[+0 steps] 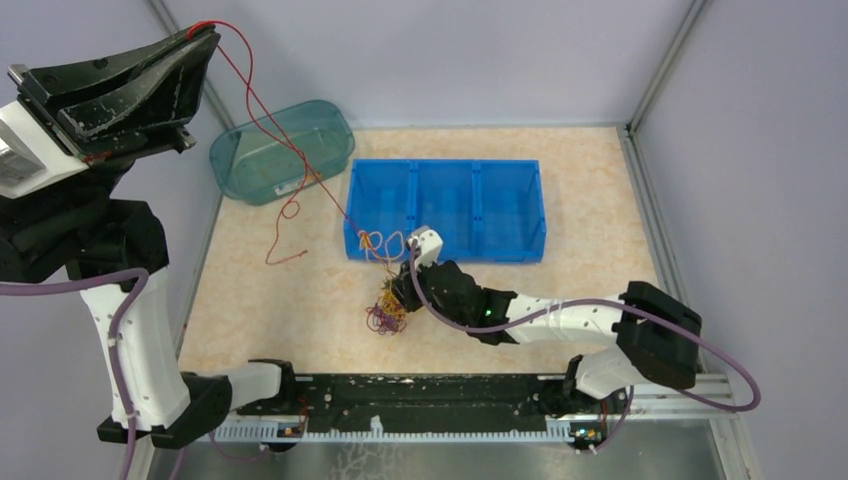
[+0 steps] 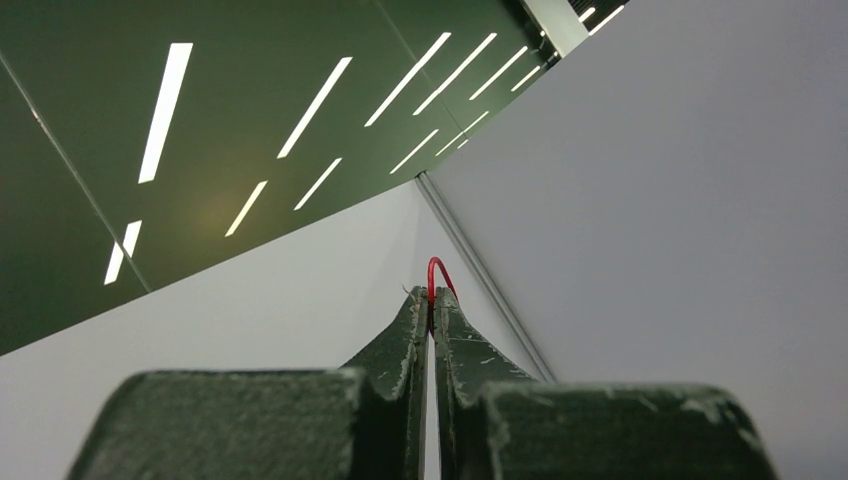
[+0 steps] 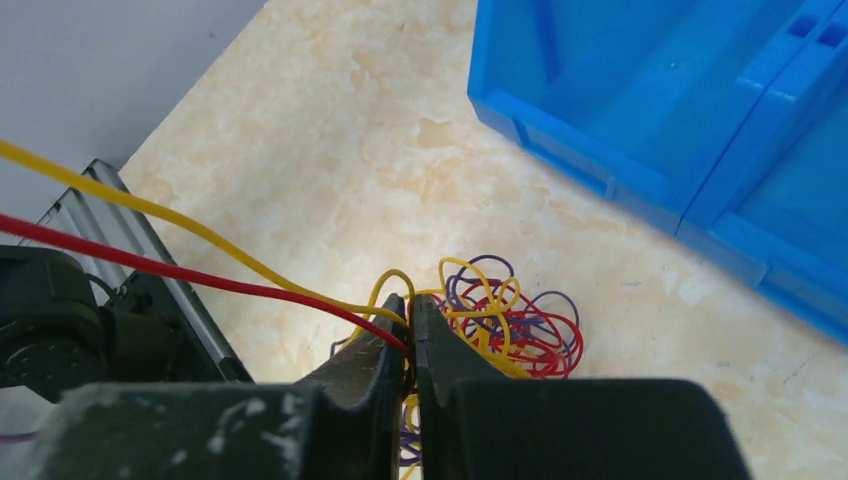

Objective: Untangle the cables
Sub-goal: Untie the cable.

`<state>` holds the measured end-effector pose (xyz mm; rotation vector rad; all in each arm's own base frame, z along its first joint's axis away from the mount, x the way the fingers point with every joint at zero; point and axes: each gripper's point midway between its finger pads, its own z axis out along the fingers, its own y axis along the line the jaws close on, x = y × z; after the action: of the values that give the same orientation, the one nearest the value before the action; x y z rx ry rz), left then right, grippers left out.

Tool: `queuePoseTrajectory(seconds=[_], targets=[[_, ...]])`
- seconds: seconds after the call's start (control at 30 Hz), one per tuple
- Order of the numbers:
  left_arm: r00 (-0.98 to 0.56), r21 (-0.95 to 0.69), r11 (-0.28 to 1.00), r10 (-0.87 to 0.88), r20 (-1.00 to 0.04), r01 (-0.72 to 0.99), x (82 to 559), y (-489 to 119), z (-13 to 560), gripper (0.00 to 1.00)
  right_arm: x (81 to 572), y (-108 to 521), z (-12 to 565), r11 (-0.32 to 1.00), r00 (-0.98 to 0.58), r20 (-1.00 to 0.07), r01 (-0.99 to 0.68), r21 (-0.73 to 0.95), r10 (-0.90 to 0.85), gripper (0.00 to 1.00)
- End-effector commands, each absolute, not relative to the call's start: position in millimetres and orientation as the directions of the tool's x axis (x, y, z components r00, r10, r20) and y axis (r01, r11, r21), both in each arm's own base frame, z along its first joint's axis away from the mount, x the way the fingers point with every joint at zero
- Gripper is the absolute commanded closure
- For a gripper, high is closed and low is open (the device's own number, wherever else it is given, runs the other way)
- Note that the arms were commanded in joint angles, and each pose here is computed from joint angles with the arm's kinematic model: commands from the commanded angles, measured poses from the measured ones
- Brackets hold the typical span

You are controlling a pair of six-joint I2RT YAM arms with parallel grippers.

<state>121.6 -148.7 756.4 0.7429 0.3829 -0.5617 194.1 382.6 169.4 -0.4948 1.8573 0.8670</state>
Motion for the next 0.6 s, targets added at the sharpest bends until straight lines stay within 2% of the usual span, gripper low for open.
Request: queuePoseTrajectory(seconds=[0.0,0.27,0.57], targets=[[0.817,0.533,0.627,-0.349,-0.459,0.568,107.9,-143.3,768.4,0.93,199.4,383.2,162.0,0.668,-0.452,-0.887,-0.634,0.389,0.087,0.99],[0.880,0.561,0.682,-0.320,-0.350,0.470,96.1,-134.6,787.3,0.93,192.7,367.2,125.2,0.695,-0.505,-0.860,-0.591,0.410,0.078,1.00],[0.969,0.523,0.817,-0.228,-0.089,0.241,71.8,-107.0,820.3,0.94,186.0,348.4,95.8,0.720,-0.550,-0.831,-0.541,0.434,0.087,1.00]])
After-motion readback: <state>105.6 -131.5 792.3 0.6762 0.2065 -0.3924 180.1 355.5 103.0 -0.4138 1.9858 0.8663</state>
